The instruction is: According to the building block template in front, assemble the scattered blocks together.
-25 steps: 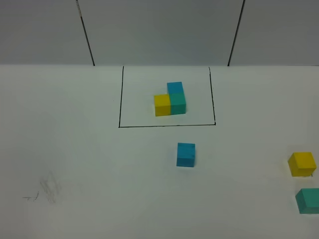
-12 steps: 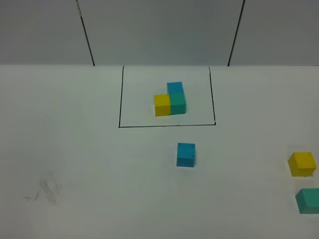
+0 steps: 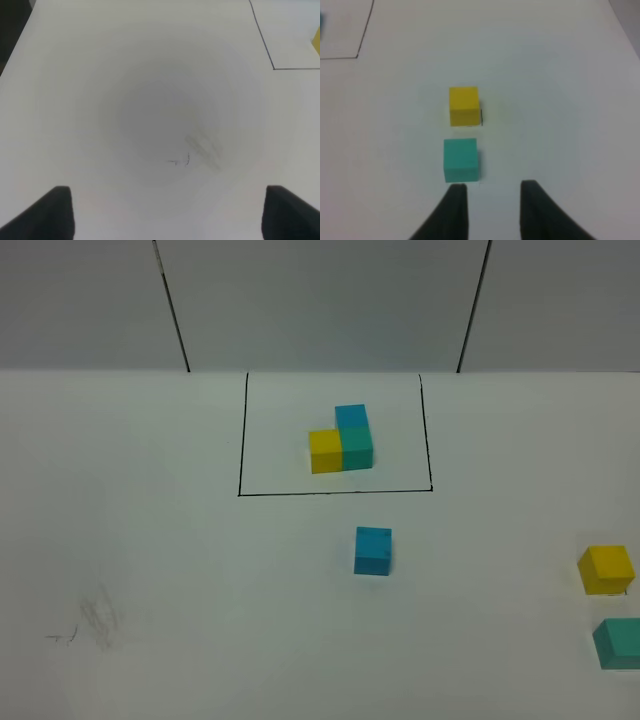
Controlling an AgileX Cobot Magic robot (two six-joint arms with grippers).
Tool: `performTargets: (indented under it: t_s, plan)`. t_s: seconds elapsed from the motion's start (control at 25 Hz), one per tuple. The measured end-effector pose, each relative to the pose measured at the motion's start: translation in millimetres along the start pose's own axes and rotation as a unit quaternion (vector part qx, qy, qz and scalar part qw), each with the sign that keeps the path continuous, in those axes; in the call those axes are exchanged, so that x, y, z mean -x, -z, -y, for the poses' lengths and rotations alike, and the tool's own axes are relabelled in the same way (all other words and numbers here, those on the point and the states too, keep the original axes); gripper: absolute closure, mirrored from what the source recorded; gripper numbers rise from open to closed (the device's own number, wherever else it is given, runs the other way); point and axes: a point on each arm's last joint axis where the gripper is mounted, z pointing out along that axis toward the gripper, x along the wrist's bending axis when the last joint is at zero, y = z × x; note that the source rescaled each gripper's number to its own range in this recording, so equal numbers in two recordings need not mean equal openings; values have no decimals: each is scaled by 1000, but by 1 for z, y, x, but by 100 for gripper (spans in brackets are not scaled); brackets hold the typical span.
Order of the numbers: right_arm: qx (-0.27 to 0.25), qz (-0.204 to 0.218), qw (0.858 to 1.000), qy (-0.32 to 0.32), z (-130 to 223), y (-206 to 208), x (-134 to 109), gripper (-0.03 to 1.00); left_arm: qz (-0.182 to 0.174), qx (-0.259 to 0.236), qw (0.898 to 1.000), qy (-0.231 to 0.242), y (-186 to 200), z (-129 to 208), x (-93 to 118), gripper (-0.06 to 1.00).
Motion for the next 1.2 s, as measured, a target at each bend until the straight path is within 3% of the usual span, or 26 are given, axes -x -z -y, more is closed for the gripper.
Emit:
performTargets:
  t_s: [0.2, 0.32, 0.48, 0.88, 1.0, 1.2]
  plan:
    - [0, 0, 1000, 0, 0, 0, 0, 96, 0, 0, 1000, 0, 0, 0, 0, 24]
    - [0, 0, 1000, 0, 0, 0, 0, 90, 0, 0, 1000, 0, 0, 0, 0, 24]
    - [0, 0, 1000, 0, 0, 0, 0, 72, 0, 0, 1000, 0, 0, 0, 0, 24]
    - [0, 0, 1000, 0, 0, 0, 0, 11, 0, 0, 1000, 0, 0, 0, 0, 24]
    - [0, 0, 1000, 0, 0, 0, 0, 3, 0, 0, 1000, 0, 0, 0, 0, 24]
    - [0, 0, 1000, 0, 0, 0, 0, 1, 0, 0, 1000, 0, 0, 0, 0, 24]
